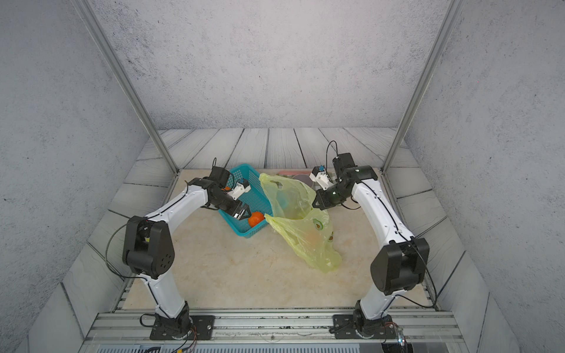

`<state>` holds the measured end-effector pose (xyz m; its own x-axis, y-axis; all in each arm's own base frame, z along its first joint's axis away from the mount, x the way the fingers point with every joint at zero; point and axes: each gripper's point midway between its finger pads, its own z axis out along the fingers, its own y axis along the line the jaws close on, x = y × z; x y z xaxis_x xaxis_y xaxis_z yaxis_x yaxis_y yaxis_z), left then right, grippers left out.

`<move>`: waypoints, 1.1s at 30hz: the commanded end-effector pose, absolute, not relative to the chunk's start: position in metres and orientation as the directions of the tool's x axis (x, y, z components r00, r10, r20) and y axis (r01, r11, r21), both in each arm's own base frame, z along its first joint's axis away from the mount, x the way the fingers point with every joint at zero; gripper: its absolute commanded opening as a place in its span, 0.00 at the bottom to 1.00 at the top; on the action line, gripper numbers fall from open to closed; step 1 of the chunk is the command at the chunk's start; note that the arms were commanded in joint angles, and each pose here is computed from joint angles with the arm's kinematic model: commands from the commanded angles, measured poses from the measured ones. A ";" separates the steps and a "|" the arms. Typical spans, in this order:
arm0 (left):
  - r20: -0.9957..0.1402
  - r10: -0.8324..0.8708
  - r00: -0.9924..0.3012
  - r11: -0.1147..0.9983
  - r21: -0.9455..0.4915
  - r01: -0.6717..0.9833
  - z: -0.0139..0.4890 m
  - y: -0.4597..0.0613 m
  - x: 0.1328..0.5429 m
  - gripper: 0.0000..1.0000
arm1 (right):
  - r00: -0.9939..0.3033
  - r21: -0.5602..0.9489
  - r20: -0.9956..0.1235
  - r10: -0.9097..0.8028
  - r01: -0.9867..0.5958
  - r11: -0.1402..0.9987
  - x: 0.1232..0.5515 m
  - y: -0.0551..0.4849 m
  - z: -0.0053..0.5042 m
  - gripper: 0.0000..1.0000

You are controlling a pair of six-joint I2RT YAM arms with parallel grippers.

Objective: Place the oranges into plastic bags & tie knots
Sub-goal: Pick up the orange from the basket.

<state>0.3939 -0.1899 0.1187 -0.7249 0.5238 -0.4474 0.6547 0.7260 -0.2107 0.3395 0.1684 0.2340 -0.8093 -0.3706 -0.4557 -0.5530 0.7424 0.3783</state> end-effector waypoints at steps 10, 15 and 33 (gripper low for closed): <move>-0.390 0.550 -0.739 0.716 -0.235 0.657 0.076 -0.229 0.403 0.91 | -0.810 0.375 -0.434 -0.393 -0.559 0.739 0.334 0.171 0.226 0.05; -0.342 0.544 -0.767 0.726 -0.268 0.634 0.063 -0.232 0.402 0.74 | -0.809 0.366 -0.435 -0.395 -0.560 0.743 0.334 0.169 0.225 0.05; -0.673 0.459 -0.580 0.659 -0.181 0.730 0.215 -0.217 0.395 0.33 | -0.819 0.348 -0.427 -0.382 -0.539 0.767 0.337 0.165 0.224 0.05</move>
